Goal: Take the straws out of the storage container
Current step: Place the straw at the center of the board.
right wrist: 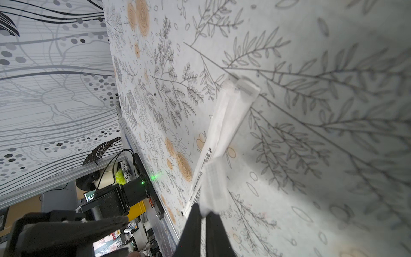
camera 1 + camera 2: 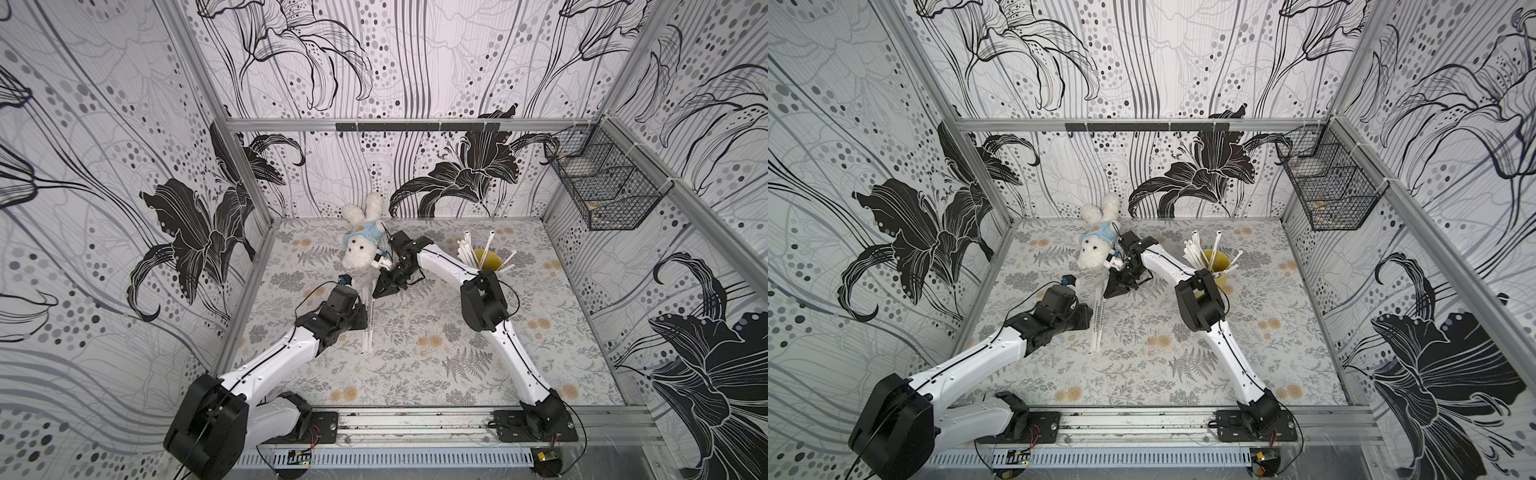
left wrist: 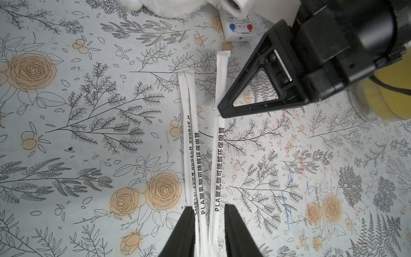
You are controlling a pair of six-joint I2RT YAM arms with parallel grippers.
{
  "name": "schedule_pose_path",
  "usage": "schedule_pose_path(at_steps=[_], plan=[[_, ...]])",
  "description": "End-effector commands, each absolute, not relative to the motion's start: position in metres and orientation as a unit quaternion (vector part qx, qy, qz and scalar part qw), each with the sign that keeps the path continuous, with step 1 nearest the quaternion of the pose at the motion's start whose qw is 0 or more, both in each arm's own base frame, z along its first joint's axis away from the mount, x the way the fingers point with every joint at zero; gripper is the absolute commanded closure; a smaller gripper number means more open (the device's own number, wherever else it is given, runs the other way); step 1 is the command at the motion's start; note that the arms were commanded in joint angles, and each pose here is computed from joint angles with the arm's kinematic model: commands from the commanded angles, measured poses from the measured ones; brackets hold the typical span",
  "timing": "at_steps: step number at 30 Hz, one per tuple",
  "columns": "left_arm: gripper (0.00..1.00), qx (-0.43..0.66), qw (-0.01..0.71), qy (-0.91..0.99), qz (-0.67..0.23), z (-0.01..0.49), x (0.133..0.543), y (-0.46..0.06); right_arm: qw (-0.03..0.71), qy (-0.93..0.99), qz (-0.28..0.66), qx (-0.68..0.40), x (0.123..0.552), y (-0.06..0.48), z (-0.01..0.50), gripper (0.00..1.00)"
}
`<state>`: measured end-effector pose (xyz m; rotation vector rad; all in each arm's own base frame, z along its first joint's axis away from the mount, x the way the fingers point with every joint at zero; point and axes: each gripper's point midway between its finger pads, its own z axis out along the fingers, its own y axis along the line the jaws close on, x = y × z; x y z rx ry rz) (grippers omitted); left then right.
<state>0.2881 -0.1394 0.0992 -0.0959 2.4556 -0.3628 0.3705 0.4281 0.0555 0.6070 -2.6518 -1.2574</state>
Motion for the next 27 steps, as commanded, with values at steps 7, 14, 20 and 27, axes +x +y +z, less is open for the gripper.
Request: schedule_pose_path(at_steps=[7, 14, 20, 27], plan=[[0.71, -0.038, 0.345, 0.925, -0.153, 0.112, 0.296, -0.144, 0.085, -0.882, -0.421, 0.195, 0.368, 0.432, 0.050, 0.82], [0.71, -0.038, 0.346, 0.925, -0.152, 0.112, 0.296, -0.143, 0.081, -0.881, -0.424, 0.193, 0.369, 0.433, 0.051, 0.78], [0.72, -0.039, 0.346, 0.924, -0.154, 0.114, 0.295, -0.143, 0.072, -0.876, -0.433, 0.197, 0.369, 0.434, 0.065, 0.78], [0.72, -0.032, 0.381, 0.911, -0.156, 0.139, 0.300, -0.142, 0.001, -0.871, -0.437, 0.223, 0.378, 0.433, 0.132, 0.77]])
